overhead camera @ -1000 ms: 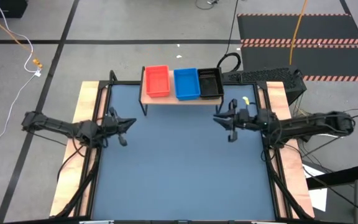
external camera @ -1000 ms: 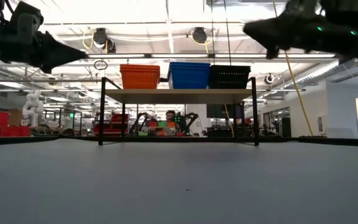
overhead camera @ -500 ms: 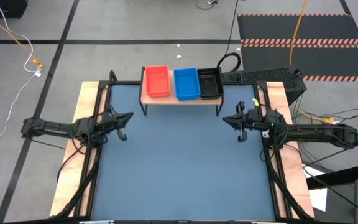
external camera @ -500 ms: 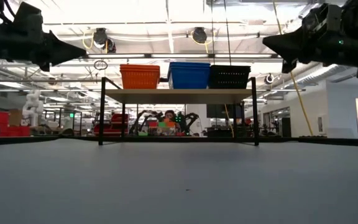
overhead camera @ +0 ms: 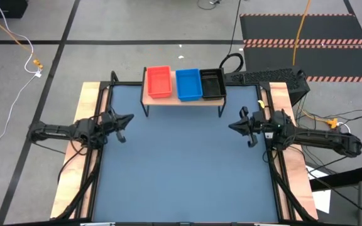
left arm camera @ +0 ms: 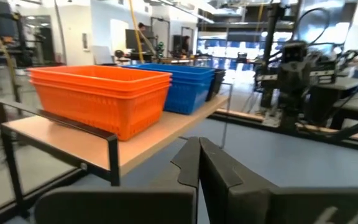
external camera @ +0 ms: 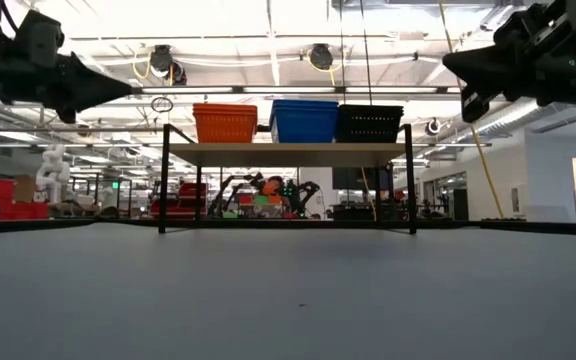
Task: Stack baskets on shelf by color
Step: Return to Home Position
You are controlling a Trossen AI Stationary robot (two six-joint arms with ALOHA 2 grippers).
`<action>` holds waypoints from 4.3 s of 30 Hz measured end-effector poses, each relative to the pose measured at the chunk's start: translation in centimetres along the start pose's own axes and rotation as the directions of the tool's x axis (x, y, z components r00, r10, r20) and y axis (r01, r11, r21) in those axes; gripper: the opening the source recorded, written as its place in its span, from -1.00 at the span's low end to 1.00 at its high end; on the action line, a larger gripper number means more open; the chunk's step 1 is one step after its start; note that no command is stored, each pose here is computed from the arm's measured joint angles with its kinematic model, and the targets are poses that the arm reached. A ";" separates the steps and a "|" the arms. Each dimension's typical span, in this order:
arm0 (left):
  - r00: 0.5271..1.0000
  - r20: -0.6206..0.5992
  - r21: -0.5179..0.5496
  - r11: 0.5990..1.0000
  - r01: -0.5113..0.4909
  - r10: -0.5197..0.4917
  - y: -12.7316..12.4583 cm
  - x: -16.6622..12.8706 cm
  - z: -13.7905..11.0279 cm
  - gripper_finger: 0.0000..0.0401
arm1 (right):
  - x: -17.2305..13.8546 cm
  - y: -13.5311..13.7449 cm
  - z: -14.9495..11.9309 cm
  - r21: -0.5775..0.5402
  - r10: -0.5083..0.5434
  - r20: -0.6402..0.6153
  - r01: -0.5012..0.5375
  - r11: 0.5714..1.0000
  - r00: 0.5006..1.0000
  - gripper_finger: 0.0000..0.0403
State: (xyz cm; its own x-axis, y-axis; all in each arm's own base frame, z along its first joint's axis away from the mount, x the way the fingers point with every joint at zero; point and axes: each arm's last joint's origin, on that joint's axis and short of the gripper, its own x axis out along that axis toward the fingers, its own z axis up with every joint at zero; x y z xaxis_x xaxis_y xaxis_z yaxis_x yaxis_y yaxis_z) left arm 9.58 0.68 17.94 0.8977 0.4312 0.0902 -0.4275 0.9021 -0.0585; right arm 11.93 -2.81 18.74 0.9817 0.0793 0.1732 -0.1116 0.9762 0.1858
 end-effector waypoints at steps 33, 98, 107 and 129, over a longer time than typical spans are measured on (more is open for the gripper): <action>0.961 -0.045 -0.044 0.962 0.270 -0.272 -0.9 -0.9 1.1 -0.98 | -1.6 1.8 0.8 -0.082 0.071 0.071 -0.065 0.994 0.995 -1.00; 0.966 -0.045 0.007 0.967 0.253 -0.253 -1.2 -0.6 -0.7 -0.79 | -2.3 1.7 -0.3 -0.303 0.050 -0.023 -0.055 0.951 0.998 -1.00; 0.966 -0.045 0.007 0.967 0.253 -0.253 -1.2 -0.6 -0.7 -0.79 | -2.3 1.7 -0.3 -0.303 0.050 -0.024 -0.055 0.952 0.998 -1.00; 0.966 -0.044 0.007 0.967 0.253 -0.253 -1.2 -0.6 -0.7 -0.79 | -2.3 1.7 -0.3 -0.302 0.050 -0.024 -0.055 0.952 0.998 -1.00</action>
State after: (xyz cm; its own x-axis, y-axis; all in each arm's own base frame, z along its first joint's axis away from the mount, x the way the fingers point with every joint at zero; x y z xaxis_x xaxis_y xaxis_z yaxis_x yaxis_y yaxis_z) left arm 9.65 -0.69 17.24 0.9805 0.1880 0.0578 -0.1868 0.9820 -0.0267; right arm 9.55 -1.25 18.37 0.9784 0.1325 0.1587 -0.1132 0.9857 -0.1251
